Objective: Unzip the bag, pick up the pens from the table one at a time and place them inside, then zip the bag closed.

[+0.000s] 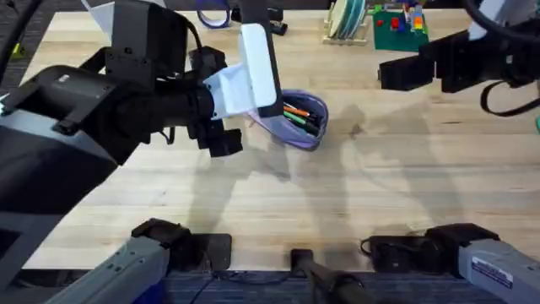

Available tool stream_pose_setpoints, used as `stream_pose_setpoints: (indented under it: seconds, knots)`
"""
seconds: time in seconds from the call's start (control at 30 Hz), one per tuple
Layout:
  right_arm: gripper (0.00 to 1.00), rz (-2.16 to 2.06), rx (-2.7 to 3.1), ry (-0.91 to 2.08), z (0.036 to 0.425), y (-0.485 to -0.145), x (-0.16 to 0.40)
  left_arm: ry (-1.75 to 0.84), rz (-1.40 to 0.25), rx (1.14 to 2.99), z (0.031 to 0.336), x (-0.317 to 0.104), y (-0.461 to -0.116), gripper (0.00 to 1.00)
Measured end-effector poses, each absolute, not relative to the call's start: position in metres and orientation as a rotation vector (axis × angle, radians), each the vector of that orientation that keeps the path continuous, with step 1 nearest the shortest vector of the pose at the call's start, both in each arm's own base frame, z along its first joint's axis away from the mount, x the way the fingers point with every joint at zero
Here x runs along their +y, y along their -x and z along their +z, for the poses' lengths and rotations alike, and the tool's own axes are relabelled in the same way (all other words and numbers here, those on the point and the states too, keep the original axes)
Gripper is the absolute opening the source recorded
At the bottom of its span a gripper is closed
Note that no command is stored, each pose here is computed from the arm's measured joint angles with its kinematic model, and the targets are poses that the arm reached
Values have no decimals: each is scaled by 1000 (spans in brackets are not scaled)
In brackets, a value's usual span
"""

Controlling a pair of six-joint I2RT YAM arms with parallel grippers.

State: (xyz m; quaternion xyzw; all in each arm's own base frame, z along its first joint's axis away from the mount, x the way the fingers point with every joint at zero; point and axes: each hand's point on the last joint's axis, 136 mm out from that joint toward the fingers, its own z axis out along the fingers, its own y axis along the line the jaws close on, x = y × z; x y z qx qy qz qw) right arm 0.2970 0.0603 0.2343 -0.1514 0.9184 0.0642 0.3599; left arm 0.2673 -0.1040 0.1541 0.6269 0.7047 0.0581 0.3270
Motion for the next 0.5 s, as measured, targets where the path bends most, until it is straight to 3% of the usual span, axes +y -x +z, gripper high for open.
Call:
stream_pose_setpoints:
  seconds: [0.3, 0.5]
  knots:
    - [996, 167, 2371, 388, 234, -296, 60, -1629, 167, 1856, 154, -100, -270, 993]
    - [995, 176, 2375, 368, 234, -296, 60, -1510, 156, 1942, 155, -73, -277, 993]
